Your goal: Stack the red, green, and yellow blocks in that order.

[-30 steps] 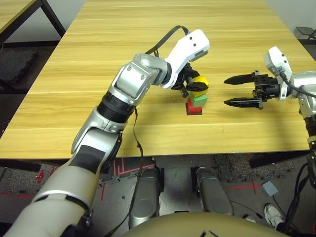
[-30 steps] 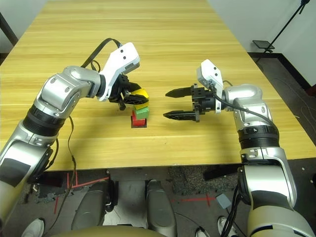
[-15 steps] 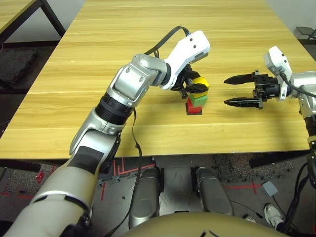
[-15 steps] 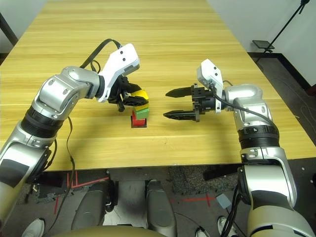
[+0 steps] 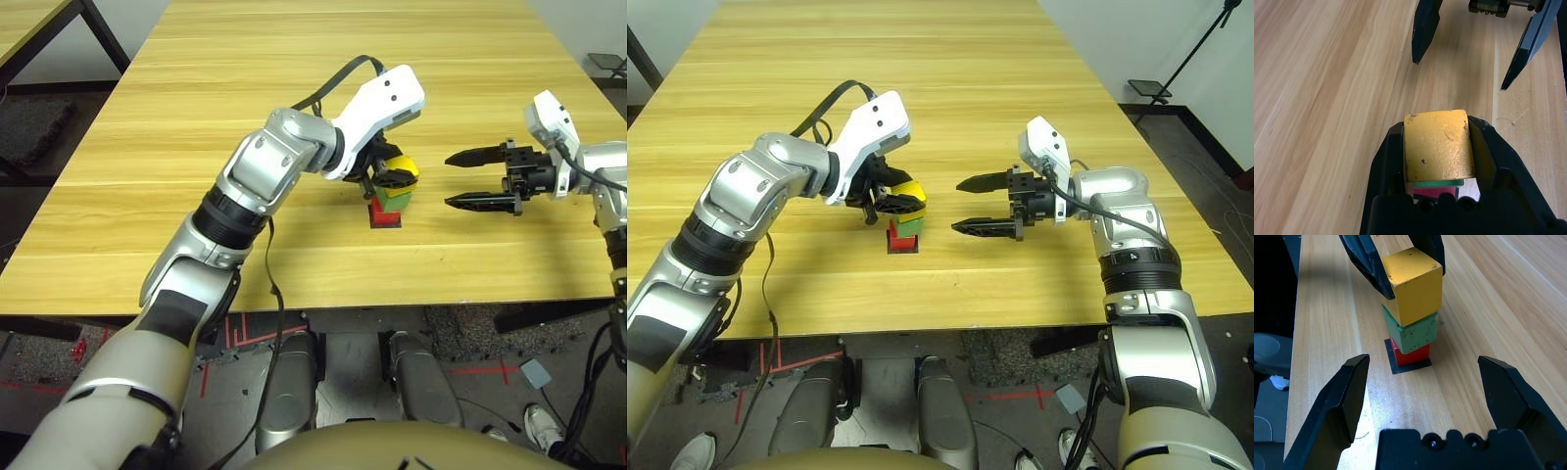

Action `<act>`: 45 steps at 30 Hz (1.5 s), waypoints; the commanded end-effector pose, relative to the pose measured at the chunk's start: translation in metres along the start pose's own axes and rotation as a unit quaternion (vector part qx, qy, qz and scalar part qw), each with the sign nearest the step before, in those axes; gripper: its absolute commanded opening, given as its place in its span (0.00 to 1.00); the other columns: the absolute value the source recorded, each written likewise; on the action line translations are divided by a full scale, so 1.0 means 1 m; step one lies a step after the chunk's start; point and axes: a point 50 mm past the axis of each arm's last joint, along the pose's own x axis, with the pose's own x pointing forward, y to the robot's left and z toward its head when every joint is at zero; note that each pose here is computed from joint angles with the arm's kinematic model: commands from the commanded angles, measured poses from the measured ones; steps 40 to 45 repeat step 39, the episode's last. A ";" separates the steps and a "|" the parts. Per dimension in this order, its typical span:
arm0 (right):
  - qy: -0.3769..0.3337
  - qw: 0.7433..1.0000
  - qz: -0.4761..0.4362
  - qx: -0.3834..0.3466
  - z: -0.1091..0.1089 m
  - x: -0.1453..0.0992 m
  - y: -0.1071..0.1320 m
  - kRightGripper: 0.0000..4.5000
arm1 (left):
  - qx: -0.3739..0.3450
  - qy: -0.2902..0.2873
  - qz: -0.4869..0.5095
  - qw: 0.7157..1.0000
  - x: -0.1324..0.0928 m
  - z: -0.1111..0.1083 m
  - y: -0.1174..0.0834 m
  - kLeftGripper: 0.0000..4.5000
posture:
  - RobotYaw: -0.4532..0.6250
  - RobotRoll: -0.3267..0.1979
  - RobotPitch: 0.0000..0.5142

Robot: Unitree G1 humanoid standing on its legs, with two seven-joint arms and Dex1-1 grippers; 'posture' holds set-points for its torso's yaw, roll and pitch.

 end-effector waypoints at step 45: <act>-0.116 0.735 -0.652 0.143 -0.092 -0.131 -0.016 1.00 | -0.216 -0.257 0.567 0.752 -0.125 -0.185 0.007 0.99 | 0.60 0.55 0.25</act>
